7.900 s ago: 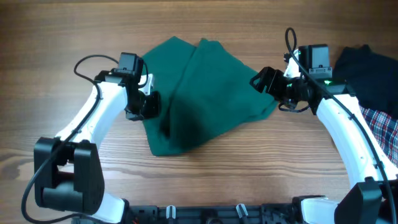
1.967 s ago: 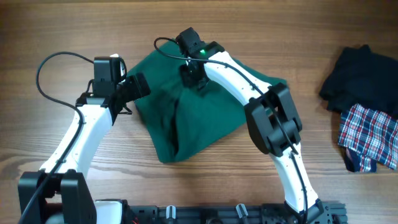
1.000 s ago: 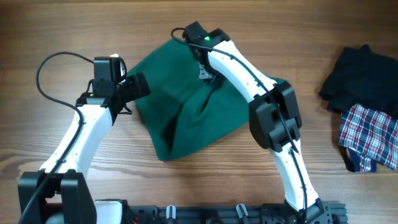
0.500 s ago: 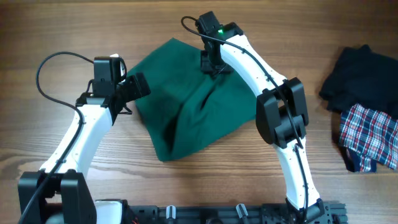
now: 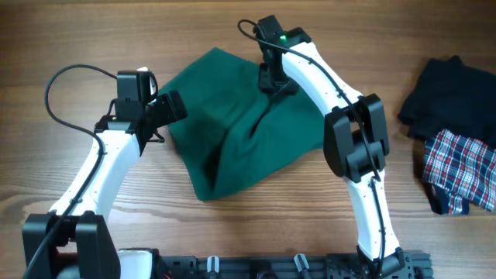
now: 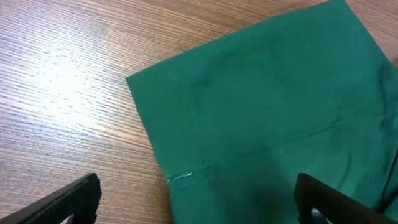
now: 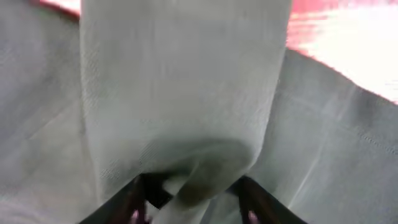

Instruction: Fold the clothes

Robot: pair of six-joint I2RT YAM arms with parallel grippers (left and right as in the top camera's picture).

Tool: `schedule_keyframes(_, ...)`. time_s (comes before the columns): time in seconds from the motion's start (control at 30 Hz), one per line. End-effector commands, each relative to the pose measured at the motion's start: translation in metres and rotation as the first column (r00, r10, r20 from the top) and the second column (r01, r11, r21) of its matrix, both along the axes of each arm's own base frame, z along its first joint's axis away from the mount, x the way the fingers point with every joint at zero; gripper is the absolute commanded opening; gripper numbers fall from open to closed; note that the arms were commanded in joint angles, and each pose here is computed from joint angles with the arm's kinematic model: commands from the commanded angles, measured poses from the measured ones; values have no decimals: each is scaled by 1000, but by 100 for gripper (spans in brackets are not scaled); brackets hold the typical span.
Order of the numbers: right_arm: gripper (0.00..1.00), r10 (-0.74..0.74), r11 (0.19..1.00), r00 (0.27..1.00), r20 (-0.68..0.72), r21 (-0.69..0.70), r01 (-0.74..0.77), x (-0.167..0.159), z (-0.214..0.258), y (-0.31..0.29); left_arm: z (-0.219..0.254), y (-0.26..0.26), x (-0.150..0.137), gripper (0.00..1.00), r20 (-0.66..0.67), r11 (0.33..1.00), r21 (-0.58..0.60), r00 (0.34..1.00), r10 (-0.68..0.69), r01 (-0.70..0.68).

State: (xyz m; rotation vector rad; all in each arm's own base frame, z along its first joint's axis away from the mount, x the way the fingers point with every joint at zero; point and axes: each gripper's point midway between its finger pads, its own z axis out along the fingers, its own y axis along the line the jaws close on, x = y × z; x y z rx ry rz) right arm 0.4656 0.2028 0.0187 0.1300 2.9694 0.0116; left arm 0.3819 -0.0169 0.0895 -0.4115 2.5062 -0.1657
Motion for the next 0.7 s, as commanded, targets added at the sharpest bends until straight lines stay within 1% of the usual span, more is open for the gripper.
schedule_keyframes(0.0, 31, -6, 1000, 1000, 1, 24, 6, 0, 1, 5, 0, -1, 2, 100, 0, 1000, -7, 1000, -4, 4)
schedule_keyframes(0.1, 5, -23, 1000, 1000, -7, 22, 23, 0, -4, 3, 0, -1, 2, 100, 0, 1000, -7, 1000, -4, 4)
schedule_keyframes(0.27, 4, -98, 995, 995, 5, -6, 99, 4, 1, -14, 0, -1, 2, 100, 0, 1000, -7, 1000, -4, 4)
schedule_keyframes(0.3, 4, -161, 987, 987, -1, -22, 161, 2, 10, -29, 0, -1, 2, 100, 0, 1000, -7, 1000, -4, 4)
schedule_keyframes(0.33, 4, -181, 983, 983, -4, -30, 181, 1, 14, -36, 0, -1, 2, 100, 0, 1000, -7, 1000, -4, 4)
schedule_keyframes(0.43, 4, -266, 962, 964, 9, -61, 266, -3, 41, -67, 0, -1, 2, 100, 0, 1000, -7, 1000, -4, 4)
schedule_keyframes(0.47, 4, -298, 952, 954, 26, -66, 299, -4, 59, -82, 0, -1, 2, 100, 0, 1000, -7, 1000, -4, 4)
schedule_keyframes(0.6, 4, -343, 938, 936, 81, -23, 346, -8, 108, -106, 0, -1, 2, 100, 0, 1000, -7, 1000, -4, 4)
schedule_keyframes(0.67, 4, -351, 935, 933, 77, -19, 354, -19, 125, -112, 0, -1, 3, 100, 1, 1000, -7, 1000, -4, 4)
